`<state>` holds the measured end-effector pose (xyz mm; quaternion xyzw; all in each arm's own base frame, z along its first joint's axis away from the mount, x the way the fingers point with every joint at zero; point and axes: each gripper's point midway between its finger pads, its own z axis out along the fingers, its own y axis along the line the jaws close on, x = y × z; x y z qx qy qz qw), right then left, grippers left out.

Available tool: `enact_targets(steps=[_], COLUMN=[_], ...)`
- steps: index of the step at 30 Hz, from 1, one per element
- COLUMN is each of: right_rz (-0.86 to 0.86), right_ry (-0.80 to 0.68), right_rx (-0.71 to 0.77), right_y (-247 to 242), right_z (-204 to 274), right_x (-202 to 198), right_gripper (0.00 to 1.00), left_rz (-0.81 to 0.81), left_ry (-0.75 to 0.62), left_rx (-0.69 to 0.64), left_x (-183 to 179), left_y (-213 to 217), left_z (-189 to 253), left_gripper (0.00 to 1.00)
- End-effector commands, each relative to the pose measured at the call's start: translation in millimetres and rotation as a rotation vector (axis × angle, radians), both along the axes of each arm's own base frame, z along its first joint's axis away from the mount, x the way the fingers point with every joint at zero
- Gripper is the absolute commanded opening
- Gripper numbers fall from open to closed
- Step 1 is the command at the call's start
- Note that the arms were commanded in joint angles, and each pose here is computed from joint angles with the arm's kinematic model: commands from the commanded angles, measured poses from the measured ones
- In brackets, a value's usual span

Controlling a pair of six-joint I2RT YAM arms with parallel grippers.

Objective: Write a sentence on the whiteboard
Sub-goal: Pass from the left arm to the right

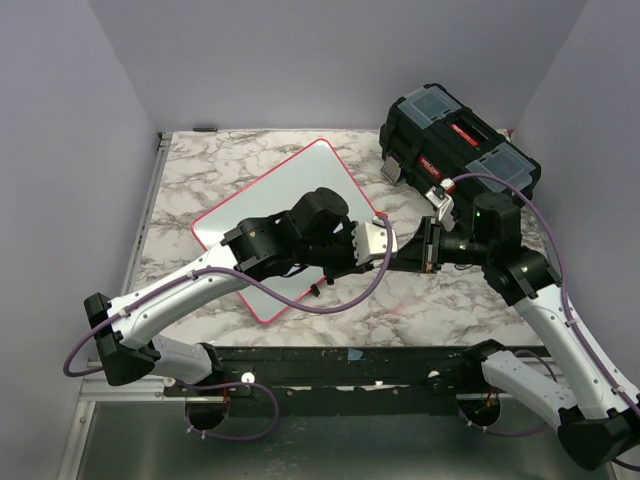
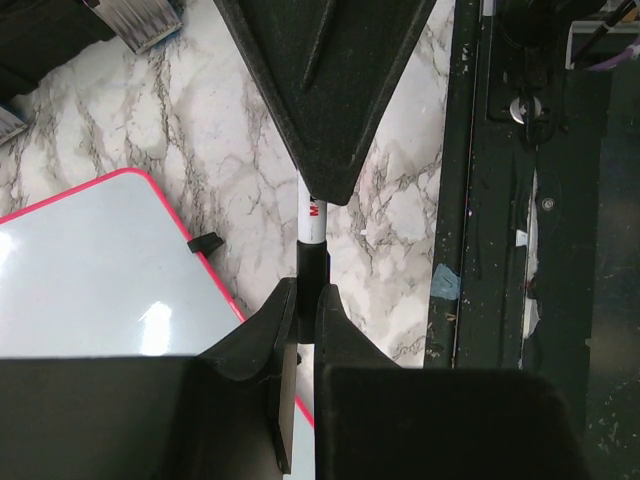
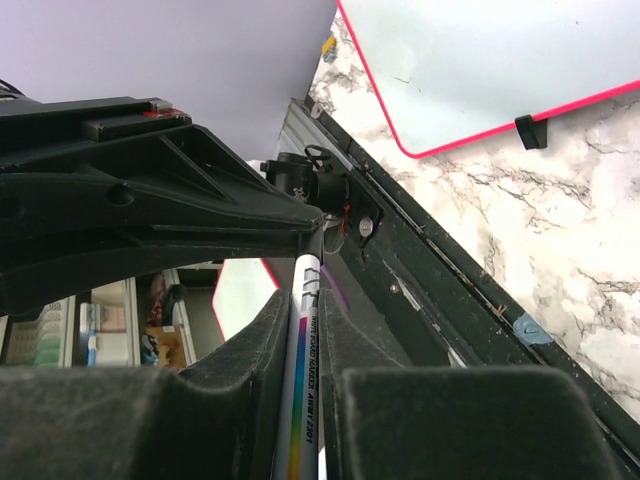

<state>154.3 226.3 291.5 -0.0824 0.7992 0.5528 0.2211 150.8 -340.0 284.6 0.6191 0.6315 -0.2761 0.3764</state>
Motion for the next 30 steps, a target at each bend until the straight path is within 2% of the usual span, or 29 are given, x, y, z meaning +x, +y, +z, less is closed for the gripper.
enact_targets(steps=[1,11,13,16,19,25,30], right_rz=[0.036,0.026,0.013,0.007,0.012,0.016,0.018], right_ry=[-0.001,-0.014,-0.017,-0.017,-0.017,-0.013,-0.011], right_rx=[0.014,0.021,0.022,0.027,0.033,0.033,0.033], right_y=[3.1,3.6,3.3,4.1,4.7,4.5,4.5], right_z=[-0.6,-1.3,-0.4,0.7,1.9,1.5,0.7], right_x=[-5.8,-3.0,-1.2,0.8,0.4,-0.9,-1.8], right_gripper=[0.15,0.10,0.15,0.31,0.41,0.41,0.36], left_rz=[-0.065,-0.052,-0.058,-0.064,-0.065,-0.067,-0.065], left_ry=[-0.047,-0.048,-0.039,-0.028,-0.023,-0.015,-0.015], left_rx=[-0.093,-0.091,-0.091,-0.093,-0.090,-0.089,-0.090], left_x=[-1.3,-2.8,-5.5,-8.3,-9.1,-9.7,-8.9], left_y=[-19.3,-12.8,-11.5,-10.5,-10.1,-11.1,-12.2], left_z=[25.0,20.5,19.8,19.2,17.3,15.8,15.3], left_gripper=[0.00,0.00,0.00,0.00,0.00,0.00,0.00])
